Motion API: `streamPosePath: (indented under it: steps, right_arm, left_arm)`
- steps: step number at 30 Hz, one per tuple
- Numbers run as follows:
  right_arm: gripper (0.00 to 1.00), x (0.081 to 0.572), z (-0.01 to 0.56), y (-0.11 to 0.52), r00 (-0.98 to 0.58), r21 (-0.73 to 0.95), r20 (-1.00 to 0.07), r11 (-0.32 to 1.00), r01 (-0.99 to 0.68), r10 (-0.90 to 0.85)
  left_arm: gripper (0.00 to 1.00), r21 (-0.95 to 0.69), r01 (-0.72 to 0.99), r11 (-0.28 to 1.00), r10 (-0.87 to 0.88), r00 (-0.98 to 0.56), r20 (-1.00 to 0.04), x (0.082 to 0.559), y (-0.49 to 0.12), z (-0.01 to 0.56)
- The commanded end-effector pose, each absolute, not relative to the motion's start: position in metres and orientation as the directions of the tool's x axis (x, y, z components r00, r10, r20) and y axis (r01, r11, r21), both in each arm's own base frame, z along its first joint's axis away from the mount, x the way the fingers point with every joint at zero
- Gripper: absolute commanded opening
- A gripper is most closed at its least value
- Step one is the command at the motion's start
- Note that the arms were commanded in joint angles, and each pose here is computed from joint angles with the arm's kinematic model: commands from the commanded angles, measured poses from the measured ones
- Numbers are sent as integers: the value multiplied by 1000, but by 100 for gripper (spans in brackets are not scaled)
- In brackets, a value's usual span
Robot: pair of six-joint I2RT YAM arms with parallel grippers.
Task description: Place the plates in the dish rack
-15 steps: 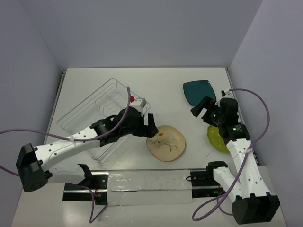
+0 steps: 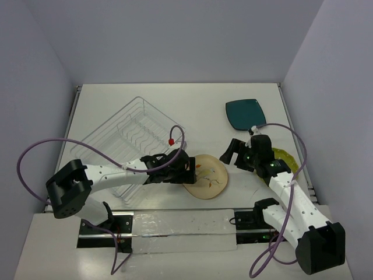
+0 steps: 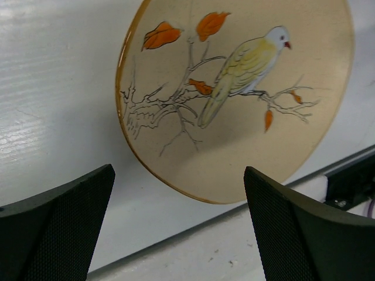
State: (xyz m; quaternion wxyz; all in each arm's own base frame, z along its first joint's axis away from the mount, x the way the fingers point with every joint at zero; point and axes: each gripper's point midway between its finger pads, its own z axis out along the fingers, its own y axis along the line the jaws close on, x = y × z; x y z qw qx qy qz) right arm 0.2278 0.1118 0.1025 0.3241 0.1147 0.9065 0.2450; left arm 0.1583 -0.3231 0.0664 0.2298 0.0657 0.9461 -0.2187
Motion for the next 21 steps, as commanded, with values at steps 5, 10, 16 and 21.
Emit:
streamPosePath:
  steps: [5,10,16,21]
  right_arm:
    - [99,234,83,126,-756,538,-540,843,29,371]
    - [89,233,60,125,-776,522,-507,850,72,376]
    - [68,232,41,126,-806,506,-466,857,95,365]
    - [50,225,25,126,-836,488,-419,864,122,355]
  left_arm:
    - [99,-450,156,879,-69,-893,-445,161,-334,45]
    - [99,-489,163,857,-108,-871,-478,169,-338,46]
    - [99,-508,172,844,-123,-860,-495,177,-341,40]
    - [97,-549,199,812,-134,-852,-506,178,-349,43]
